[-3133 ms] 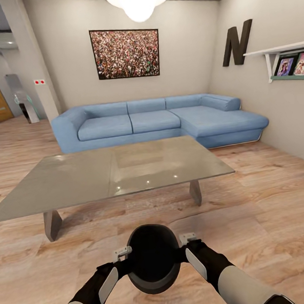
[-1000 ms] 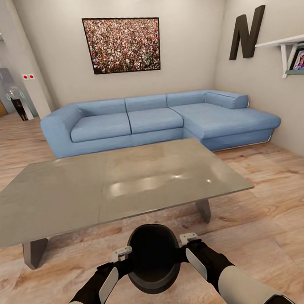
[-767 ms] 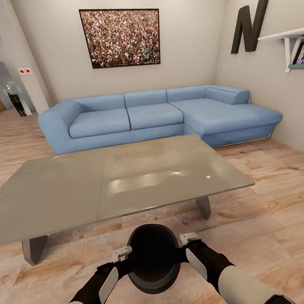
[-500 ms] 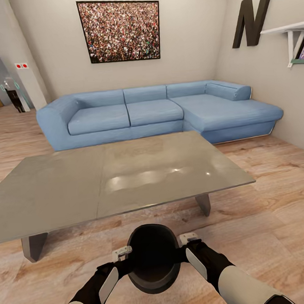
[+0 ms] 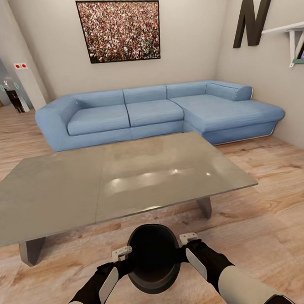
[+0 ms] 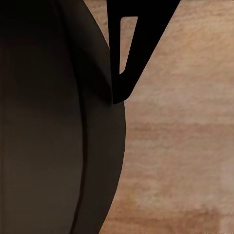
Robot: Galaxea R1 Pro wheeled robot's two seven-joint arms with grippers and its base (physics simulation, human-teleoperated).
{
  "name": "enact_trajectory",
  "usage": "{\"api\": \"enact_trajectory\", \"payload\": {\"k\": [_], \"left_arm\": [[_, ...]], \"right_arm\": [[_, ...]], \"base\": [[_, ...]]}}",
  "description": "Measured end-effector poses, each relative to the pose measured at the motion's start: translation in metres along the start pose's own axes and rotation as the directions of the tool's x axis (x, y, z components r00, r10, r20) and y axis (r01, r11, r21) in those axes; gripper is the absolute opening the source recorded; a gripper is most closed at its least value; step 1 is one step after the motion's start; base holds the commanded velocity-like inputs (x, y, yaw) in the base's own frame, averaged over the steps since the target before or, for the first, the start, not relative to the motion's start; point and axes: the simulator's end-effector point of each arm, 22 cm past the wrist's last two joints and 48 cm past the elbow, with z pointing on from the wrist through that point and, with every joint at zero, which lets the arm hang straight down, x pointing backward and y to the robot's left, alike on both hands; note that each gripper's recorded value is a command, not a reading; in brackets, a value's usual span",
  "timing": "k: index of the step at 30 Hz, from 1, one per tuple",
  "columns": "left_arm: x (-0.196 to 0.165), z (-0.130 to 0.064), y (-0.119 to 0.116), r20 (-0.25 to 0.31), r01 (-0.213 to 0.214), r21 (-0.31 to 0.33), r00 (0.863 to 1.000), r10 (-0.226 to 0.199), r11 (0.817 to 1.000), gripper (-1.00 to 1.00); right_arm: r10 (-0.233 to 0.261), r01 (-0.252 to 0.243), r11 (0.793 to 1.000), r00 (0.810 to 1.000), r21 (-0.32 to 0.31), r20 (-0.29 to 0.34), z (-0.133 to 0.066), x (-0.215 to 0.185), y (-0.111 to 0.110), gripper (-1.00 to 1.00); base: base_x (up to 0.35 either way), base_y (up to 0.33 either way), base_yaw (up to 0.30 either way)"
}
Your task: Place each of the two pumpkins and all three candles from the living room inside a cabinet in the living room (use any cabinet), then make sure every cabinet is closed, and position the cauldron so it is next to a table in the living room.
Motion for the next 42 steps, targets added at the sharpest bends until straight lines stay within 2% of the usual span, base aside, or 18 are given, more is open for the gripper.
{"api": "enact_trajectory", "payload": {"k": [27,39,42], "left_arm": [[0.000,0.000,0.000,0.001,0.001,0.000,1.000,-0.001,1.000,-1.00],[0.022,0.016,0.007,-0.047,0.003,-0.013,0.999,-0.004,1.000,-1.00],[0.021,0.016,0.006,-0.045,0.002,-0.013,0.999,-0.003,1.000,-1.00]], "right_arm": [[0.000,0.000,1.000,1.000,0.000,0.001,0.000,0.000,0.000,-1.00],[0.008,-0.009,1.000,0.999,-0.005,-0.049,0.019,0.021,-0.002,-1.00],[0.008,-0.008,1.000,0.999,-0.005,-0.047,0.019,0.020,-0.002,-1.00]], "base": [[0.038,0.000,0.000],[0.000,0.000,0.000],[0.000,0.000,0.000]]}}
